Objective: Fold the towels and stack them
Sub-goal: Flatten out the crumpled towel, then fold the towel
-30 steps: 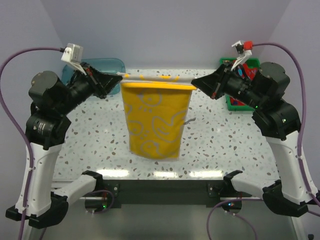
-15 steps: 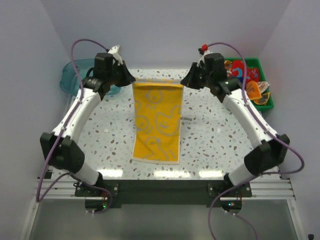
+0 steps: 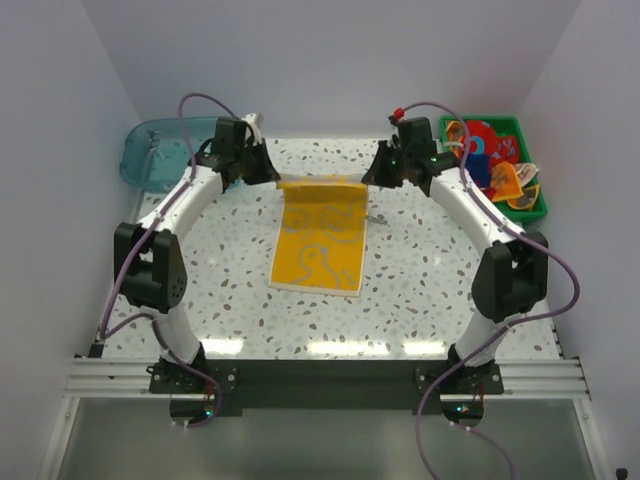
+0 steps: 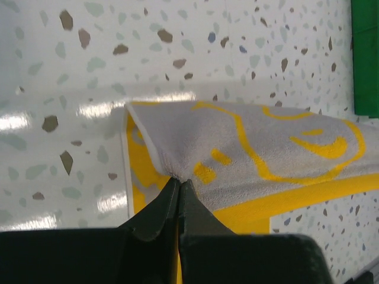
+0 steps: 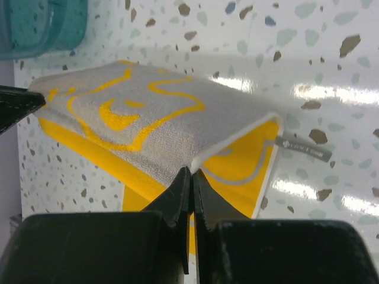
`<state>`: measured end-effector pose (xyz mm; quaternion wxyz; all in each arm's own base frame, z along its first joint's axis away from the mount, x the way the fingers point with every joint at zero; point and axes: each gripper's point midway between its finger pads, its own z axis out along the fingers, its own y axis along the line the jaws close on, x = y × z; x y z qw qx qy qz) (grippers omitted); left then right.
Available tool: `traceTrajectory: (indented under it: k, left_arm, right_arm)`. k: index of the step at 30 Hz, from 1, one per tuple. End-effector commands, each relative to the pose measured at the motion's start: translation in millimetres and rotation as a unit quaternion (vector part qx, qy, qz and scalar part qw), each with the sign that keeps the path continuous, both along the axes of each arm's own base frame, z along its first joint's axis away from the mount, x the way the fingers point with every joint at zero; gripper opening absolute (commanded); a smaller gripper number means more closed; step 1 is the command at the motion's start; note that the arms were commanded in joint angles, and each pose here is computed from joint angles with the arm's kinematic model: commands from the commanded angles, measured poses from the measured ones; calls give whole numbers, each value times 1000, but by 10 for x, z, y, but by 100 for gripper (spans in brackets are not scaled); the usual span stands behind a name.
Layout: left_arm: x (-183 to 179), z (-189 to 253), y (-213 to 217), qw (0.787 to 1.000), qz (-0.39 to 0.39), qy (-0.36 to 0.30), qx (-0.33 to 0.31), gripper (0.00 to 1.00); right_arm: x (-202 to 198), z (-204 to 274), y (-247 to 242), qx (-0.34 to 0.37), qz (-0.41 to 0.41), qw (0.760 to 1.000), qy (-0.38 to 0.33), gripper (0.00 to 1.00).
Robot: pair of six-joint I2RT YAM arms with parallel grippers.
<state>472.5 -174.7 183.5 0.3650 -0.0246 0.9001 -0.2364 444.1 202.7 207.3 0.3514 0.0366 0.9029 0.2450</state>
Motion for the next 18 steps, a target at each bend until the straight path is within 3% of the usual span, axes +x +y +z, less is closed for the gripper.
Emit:
traceTrajectory:
  k: [1,7,12,18]
  left_arm:
    - [-372,-35,70,1000,-17,18,-8,0]
    - [-1137,-502,232,997,-26,77,8,0]
    - [-1669,-870,292,993,-41,109,14,0]
    - [-1883,-1188,352,991,-39,128,25,0]
  right_arm:
    - [-432,-119,-93,11,9,999,40,0]
    - [-1161,-605,-171,32,10,992,118,0]
    - [-1650,-799,-123,43,29,989,136,0]
    - [-1957,-1211,10,35,38,986,158,0]
